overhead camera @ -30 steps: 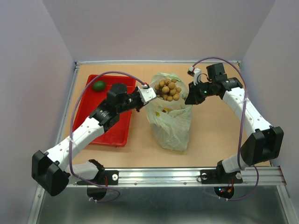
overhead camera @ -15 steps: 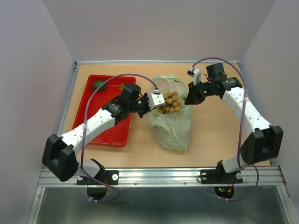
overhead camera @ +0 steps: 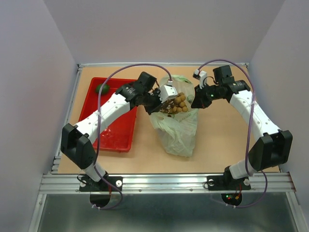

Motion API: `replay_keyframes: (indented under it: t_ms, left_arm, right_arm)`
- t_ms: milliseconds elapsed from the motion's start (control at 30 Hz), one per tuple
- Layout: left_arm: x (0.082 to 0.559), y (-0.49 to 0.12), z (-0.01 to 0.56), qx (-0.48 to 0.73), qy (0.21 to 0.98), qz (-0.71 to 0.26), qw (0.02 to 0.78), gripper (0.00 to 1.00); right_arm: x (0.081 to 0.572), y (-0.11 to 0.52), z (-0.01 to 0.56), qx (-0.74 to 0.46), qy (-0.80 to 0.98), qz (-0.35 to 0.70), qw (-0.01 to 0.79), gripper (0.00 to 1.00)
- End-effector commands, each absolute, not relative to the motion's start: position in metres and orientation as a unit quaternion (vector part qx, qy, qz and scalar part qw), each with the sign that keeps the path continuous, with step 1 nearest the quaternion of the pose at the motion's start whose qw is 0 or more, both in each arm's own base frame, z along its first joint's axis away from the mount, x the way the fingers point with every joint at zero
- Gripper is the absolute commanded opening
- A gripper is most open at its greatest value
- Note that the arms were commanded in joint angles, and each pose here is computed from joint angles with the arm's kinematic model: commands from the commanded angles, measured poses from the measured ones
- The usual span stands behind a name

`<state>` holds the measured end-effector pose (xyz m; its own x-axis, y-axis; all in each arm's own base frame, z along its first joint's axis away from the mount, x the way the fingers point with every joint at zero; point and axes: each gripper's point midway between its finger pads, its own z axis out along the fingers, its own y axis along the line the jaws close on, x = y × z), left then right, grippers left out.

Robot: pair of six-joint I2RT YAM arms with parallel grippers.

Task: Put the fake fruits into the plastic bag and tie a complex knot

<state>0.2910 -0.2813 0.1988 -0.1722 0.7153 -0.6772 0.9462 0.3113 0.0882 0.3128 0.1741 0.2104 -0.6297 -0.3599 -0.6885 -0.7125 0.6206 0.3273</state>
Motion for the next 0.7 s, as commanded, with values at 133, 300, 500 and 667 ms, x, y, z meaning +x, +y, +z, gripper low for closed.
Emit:
replay_keyframes:
  t_ms: [133,300,500,667]
  left_arm:
    - [0.285,-0.279,0.205,0.597,0.740,-0.137,0.277,0.00]
    - [0.265,-0.280,0.198,0.654,0.711,-0.098,0.241,0.07]
    - [0.274,-0.284,0.208,0.643,0.723,-0.081,0.238,0.24]
    - [0.284,-0.286,0.218,0.624,0.741,-0.068,0.238,0.47]
  right_arm:
    - [0.324,0.176,0.232,-0.342,0.829,0.285,0.338,0.01]
    - [0.329,0.178,0.235,-0.344,0.827,0.284,0.342,0.00]
    - [0.330,0.177,0.233,-0.347,0.826,0.283,0.342,0.01]
    - [0.330,0.177,0.232,-0.349,0.826,0.283,0.341,0.00]
